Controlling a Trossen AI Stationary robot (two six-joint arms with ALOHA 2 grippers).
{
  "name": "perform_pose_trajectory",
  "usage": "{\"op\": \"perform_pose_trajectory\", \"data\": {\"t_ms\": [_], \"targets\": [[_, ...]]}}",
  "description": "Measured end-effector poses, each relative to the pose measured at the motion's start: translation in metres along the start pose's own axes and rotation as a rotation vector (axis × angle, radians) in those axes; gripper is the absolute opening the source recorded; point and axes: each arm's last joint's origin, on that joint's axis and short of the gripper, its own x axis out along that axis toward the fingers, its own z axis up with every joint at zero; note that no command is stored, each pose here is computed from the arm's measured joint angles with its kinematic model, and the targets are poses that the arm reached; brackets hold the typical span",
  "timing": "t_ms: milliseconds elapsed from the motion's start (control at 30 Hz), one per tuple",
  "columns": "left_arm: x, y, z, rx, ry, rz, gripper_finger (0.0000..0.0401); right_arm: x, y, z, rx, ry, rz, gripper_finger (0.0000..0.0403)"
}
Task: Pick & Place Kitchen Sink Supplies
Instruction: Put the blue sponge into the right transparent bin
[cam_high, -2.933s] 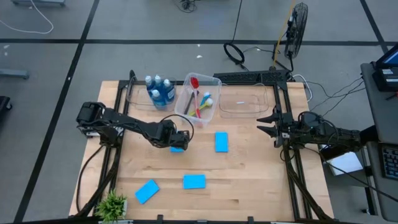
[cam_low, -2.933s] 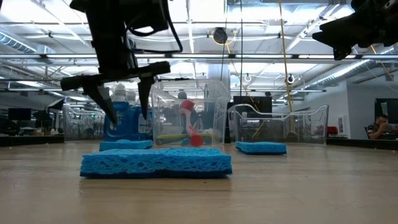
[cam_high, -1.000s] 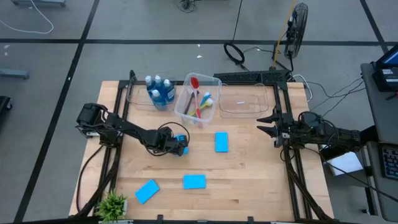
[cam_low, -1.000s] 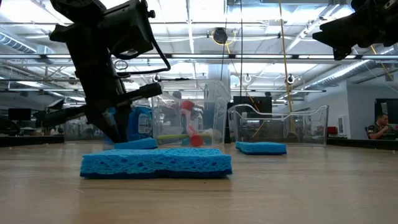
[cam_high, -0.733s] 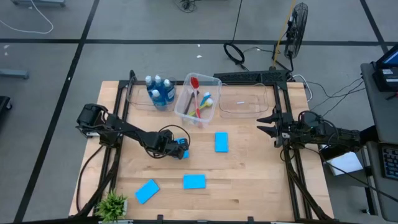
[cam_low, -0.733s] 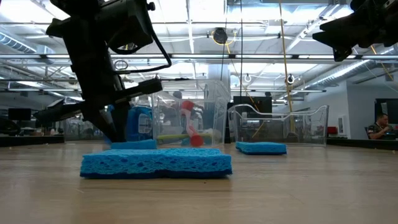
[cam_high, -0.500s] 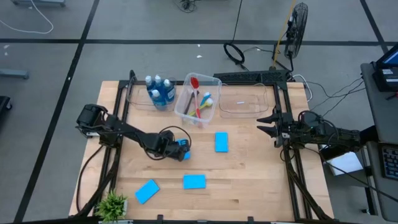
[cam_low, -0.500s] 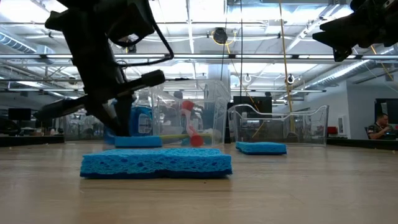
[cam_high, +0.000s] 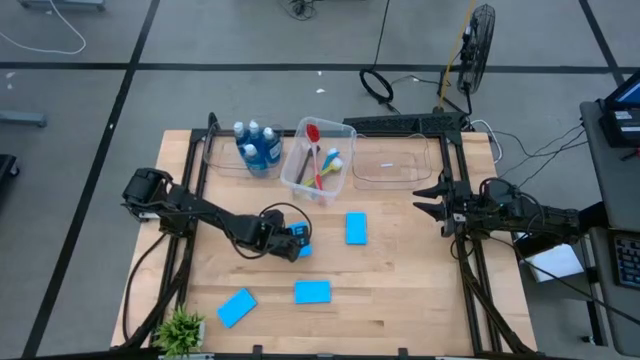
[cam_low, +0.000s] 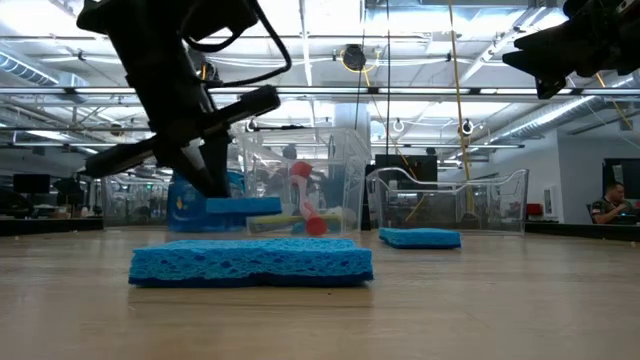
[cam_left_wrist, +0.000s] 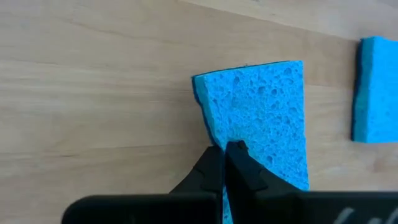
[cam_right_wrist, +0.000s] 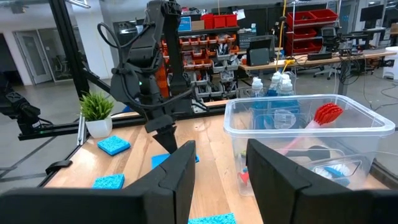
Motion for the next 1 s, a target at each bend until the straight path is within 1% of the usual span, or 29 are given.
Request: {"op": "perform_pose_trajectory", "data": {"t_ms": [300,400,600,667,867,1000], "targets": [[-0.01,-0.019,0.0,0.063,-0.019,-0.067,0.0001,0.0,0.0,0.0,0.0,0.0,0.0,0.013],[-0.016,-0.029,0.0,0.092,-0.024,-0.1,0.0001,0.0,0.0,0.0,0.0,0.0,0.0,0.013],[-0.034,-0.054,0.001,0.148,-0.078,-0.192,0.0,0.0,0.0,0.0,0.001,0.0,0.003,0.013],[-0.042,-0.064,0.002,0.168,-0.1,-0.237,0.0,0.0,0.0,0.0,0.032,0.0,0.004,0.013],[-0.065,-0.096,0.008,0.219,-0.212,-0.388,0.0,0.003,0.0,-0.001,0.206,0.019,0.0,0.013],[-0.079,-0.115,0.017,0.266,-0.276,-0.468,0.0,0.011,0.001,-0.002,0.221,0.054,0.022,0.013]]}}
